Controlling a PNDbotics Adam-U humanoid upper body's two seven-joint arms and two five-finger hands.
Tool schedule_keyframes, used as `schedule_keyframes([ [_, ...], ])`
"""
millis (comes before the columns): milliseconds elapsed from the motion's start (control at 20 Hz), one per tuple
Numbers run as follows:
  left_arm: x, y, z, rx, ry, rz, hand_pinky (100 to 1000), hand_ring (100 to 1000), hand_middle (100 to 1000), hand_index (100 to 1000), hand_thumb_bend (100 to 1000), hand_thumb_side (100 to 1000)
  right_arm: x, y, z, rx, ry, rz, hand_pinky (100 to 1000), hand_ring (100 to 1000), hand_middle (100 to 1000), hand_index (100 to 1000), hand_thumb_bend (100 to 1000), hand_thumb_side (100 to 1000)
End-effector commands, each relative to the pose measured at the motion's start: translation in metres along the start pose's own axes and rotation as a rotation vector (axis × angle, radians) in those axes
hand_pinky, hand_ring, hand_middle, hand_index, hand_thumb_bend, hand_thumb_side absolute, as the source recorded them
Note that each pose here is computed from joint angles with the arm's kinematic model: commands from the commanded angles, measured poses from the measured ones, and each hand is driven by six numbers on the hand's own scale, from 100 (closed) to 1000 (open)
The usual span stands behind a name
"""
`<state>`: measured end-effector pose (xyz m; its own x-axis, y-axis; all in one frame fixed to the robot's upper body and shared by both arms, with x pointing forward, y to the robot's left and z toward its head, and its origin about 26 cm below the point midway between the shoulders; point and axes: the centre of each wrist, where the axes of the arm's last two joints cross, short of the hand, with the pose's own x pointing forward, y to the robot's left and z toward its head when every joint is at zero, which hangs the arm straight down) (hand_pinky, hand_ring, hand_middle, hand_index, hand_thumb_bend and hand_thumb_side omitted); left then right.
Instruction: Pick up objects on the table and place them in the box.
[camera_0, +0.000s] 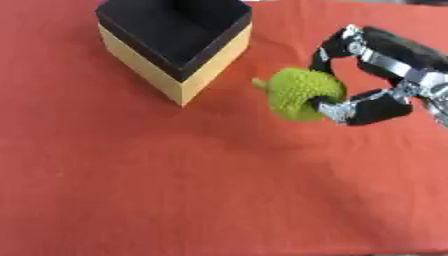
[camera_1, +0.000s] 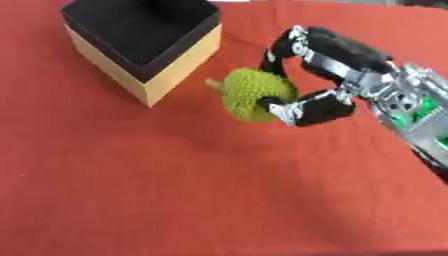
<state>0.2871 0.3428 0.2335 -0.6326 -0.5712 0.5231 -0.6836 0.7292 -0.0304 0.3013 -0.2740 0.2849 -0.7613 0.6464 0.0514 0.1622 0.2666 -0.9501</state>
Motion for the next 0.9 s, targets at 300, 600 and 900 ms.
schedule_keyframes([
  [300, 0.006, 0.0, -0.006, -0.017, -0.032, 0.01, 759, 656, 644, 754, 228, 553, 0.019, -0.038, -0.031, -0.138, 0.007, 0.157, 743, 559, 347, 535, 100, 100],
  [600, 0.008, -0.003, -0.005, -0.037, -0.029, 0.026, 759, 656, 644, 754, 227, 555, 0.012, -0.048, -0.067, -0.218, 0.106, 0.146, 716, 549, 345, 534, 100, 100],
  [900, 0.009, -0.005, -0.006, -0.045, -0.032, 0.037, 759, 657, 645, 754, 224, 556, 0.015, -0.046, -0.115, -0.254, 0.16, 0.116, 715, 547, 343, 532, 100, 100],
])
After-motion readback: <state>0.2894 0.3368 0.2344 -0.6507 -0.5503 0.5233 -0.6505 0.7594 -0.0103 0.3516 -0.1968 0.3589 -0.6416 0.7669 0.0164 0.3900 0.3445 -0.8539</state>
